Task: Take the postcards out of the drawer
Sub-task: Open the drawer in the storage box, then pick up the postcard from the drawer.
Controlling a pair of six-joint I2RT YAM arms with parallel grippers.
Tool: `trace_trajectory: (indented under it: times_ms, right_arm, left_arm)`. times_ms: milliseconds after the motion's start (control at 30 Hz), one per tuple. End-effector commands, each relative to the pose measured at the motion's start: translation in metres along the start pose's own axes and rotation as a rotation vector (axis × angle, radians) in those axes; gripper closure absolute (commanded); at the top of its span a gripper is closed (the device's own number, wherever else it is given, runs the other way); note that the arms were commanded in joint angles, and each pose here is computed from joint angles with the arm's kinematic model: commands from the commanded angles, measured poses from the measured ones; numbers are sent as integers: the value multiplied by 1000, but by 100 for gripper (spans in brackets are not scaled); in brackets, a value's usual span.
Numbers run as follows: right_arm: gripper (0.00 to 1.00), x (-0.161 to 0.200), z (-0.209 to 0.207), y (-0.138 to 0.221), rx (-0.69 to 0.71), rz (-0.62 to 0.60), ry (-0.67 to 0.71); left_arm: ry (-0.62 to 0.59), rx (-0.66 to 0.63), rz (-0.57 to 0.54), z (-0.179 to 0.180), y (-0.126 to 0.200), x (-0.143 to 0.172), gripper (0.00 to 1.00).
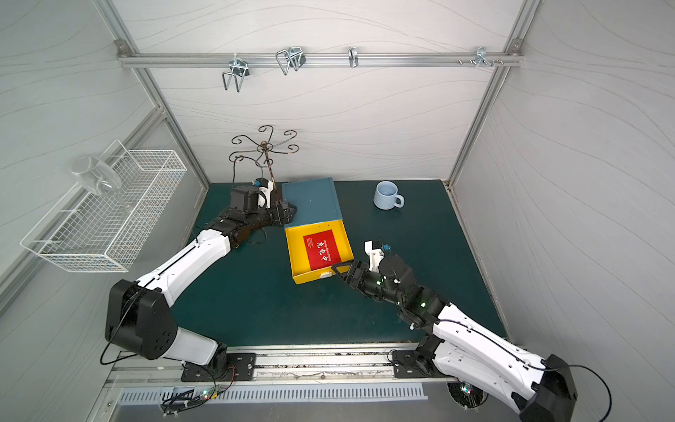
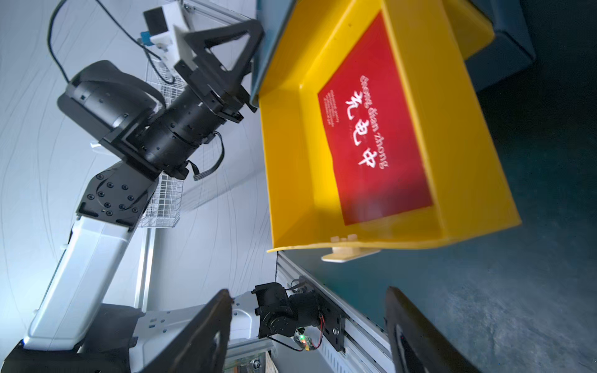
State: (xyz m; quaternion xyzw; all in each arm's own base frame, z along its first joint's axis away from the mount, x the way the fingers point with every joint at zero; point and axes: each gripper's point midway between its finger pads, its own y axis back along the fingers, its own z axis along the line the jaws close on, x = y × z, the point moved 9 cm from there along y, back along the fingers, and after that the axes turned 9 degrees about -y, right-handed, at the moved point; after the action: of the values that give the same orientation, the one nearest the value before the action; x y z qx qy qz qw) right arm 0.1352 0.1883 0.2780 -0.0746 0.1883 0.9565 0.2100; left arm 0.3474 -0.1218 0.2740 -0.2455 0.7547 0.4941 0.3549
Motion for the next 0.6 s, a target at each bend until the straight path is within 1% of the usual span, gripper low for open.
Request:
trace_trajectory:
  times_ms: [0,133,233,300,400,567]
  right_arm:
    - [21,-7,9,11,110,5,206]
    - [16,-23,36,4,180,42,368]
    - [13,-35,51,-17,233,105,469]
    - [12,-41,55,-34,275,145,517]
    - [11,-51,56,-56,351,173,577]
    - [8,-62,56,-79,426,187,643]
  left_arm:
    - [-27,-12,-50,-7,23,-17,4]
    - [-23,4,-80,-11,34,-24,4]
    - [0,33,-83,-14,40,-22,4]
    - [13,50,-80,-15,46,-18,5]
    - [29,69,-82,-17,59,-8,6]
    - [66,99,-103,-22,87,13,9]
